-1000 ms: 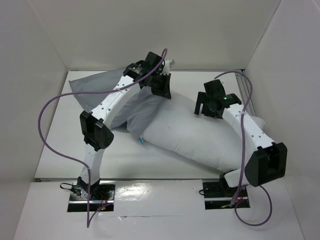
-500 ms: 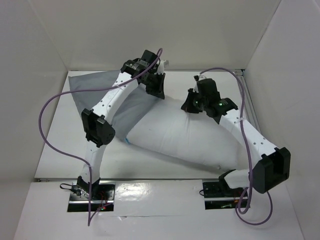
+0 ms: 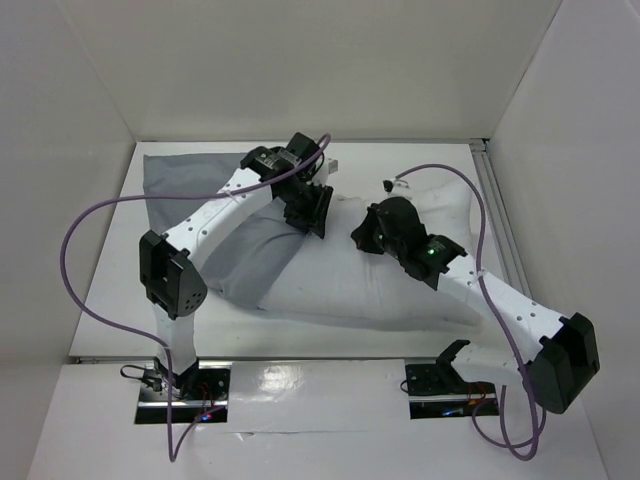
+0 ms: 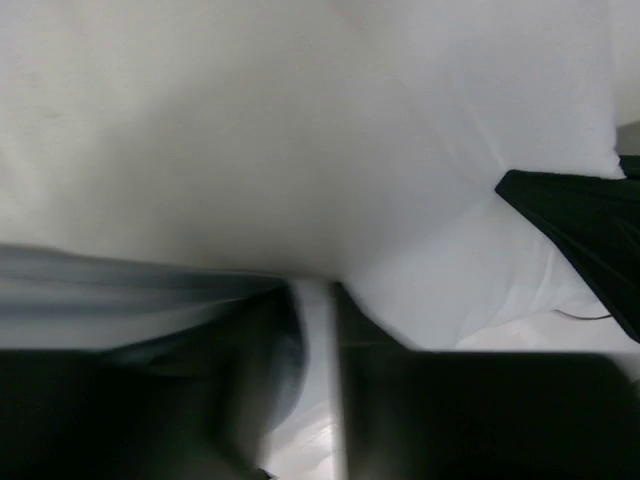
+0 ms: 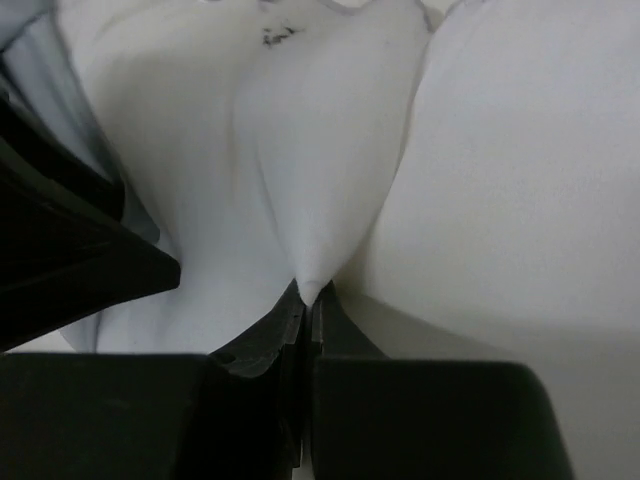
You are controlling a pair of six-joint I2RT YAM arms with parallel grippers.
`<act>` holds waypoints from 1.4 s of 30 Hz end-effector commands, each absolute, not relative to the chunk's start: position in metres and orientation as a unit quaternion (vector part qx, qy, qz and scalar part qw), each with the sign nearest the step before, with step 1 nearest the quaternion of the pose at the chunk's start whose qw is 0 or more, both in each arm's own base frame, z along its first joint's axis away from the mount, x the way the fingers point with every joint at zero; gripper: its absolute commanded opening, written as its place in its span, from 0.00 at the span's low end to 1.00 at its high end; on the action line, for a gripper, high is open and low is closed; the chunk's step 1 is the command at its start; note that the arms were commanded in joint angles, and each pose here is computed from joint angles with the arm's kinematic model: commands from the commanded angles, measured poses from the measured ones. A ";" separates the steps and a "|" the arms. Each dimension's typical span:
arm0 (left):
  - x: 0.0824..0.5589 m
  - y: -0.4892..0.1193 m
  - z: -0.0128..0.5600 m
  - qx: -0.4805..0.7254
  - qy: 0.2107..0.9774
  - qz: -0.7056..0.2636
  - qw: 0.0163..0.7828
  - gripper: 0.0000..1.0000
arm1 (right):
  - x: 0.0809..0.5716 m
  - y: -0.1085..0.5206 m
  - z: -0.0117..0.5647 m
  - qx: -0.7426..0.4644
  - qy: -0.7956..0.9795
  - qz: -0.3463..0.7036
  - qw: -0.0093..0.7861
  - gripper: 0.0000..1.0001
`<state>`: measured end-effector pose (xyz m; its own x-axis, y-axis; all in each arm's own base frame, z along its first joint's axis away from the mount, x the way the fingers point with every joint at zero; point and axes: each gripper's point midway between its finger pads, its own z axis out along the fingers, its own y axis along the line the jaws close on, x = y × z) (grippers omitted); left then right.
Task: Put the pillow into the pillowcase
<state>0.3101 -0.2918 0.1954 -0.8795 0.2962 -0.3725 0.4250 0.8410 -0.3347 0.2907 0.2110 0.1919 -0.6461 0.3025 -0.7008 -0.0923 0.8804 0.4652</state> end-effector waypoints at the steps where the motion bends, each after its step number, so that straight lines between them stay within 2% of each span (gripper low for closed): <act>1: 0.314 -0.292 0.226 0.195 0.943 -0.194 0.185 0.55 | 0.273 0.234 0.189 0.047 0.873 0.254 0.413 0.00; 3: 0.328 -0.291 0.253 0.187 0.936 -0.194 0.227 0.68 | 0.272 0.235 0.191 0.039 0.874 0.249 0.416 0.00; 4: 0.334 -0.291 0.264 0.185 0.933 -0.191 0.243 0.68 | 0.271 0.236 0.191 0.037 0.874 0.248 0.417 0.00; 6: 0.345 -0.284 0.269 0.174 0.933 -0.177 0.259 0.66 | 0.271 0.236 0.191 0.033 0.874 0.245 0.419 0.00; 9: 0.368 -0.264 0.273 0.137 0.937 -0.160 0.279 0.57 | 0.273 0.238 0.197 0.030 0.869 0.249 0.426 0.00; 12: 0.395 -0.243 0.278 0.078 0.936 -0.154 0.306 0.56 | 0.272 0.243 0.200 0.020 0.865 0.259 0.429 0.00; 15: 0.424 -0.225 0.285 0.031 0.927 -0.152 0.341 0.64 | 0.274 0.244 0.199 0.011 0.865 0.254 0.432 0.00; 22: 0.461 -0.219 0.271 0.009 0.923 -0.123 0.365 0.80 | 0.272 0.252 0.200 -0.001 0.866 0.256 0.430 0.00; 35: 0.487 -0.152 0.234 -0.075 0.915 0.077 0.389 0.81 | 0.272 0.259 0.193 -0.013 0.872 0.245 0.423 0.00; 42: 0.482 -0.134 0.217 -0.079 0.916 0.134 0.371 0.81 | 0.276 0.262 0.193 -0.017 0.873 0.242 0.422 0.00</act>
<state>0.4801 -0.1495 0.2228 -0.7201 -0.0460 -0.6923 -0.1757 0.9774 0.1178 0.2823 0.2482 0.1898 -0.6234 0.2068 -0.7541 -0.1886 0.8962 0.4017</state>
